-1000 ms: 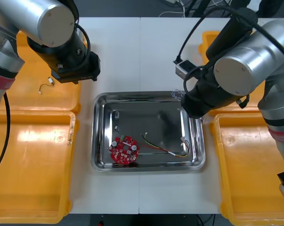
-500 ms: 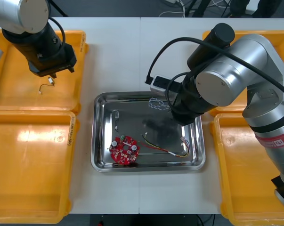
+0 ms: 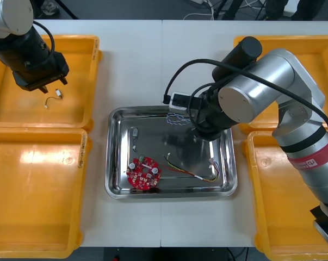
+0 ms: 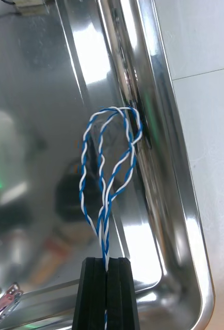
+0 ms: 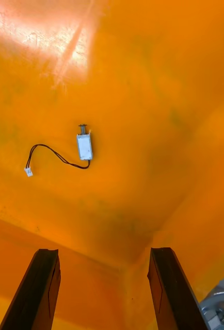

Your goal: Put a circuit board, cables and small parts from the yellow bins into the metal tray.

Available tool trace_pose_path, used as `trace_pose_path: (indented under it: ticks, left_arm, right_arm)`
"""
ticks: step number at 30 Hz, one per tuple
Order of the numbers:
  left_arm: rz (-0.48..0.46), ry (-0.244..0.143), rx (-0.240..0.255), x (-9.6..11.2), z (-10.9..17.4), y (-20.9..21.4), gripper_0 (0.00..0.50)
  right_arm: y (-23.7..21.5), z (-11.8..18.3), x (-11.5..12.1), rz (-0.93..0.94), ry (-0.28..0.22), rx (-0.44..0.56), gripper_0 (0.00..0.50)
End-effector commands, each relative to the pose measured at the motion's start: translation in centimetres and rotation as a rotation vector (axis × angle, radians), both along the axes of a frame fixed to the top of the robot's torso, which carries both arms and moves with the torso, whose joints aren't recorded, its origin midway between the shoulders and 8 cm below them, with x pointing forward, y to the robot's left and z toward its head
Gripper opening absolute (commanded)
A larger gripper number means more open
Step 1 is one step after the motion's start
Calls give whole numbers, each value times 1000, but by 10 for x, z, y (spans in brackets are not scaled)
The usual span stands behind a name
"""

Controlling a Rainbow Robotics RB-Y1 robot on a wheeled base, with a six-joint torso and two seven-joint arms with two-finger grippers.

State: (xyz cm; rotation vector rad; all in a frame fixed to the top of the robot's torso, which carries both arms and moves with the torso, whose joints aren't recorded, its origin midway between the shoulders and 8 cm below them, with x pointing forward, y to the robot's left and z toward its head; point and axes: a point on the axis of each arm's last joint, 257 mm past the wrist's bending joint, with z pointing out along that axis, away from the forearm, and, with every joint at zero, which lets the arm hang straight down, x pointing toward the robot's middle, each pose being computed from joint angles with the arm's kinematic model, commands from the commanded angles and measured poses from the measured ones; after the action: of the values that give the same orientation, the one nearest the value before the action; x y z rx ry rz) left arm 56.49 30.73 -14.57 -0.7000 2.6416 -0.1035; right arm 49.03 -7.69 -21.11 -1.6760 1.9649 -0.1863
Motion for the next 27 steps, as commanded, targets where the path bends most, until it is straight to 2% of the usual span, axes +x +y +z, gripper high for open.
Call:
trace_pose_path:
  ticks: [1, 6, 15, 19, 22, 27]
  left_arm:
    - [-3, -103, 18, 23, 43, 22, 500]
    - [13, -109, -7, 29, 35, 23, 500]
    - [32, -113, -43, 37, 21, 23, 500]
    - [35, -129, -46, 44, 13, 24, 500]
    - [31, -142, -31, 50, 7, 22, 500]
    - [28, -149, -39, 55, -2, 20, 500]
  right_arm:
    - [19, 2, 0, 95, -60, -58, 0]
    - [21, -10, 1, 104, -89, -76, 0]
    - [14, -26, 0, 82, -92, -64, 0]
    - [12, -30, 1, 77, -101, -48, 0]
    - [11, -30, 2, 76, -106, -51, 0]
    - [10, -32, 3, 73, -110, -46, 0]
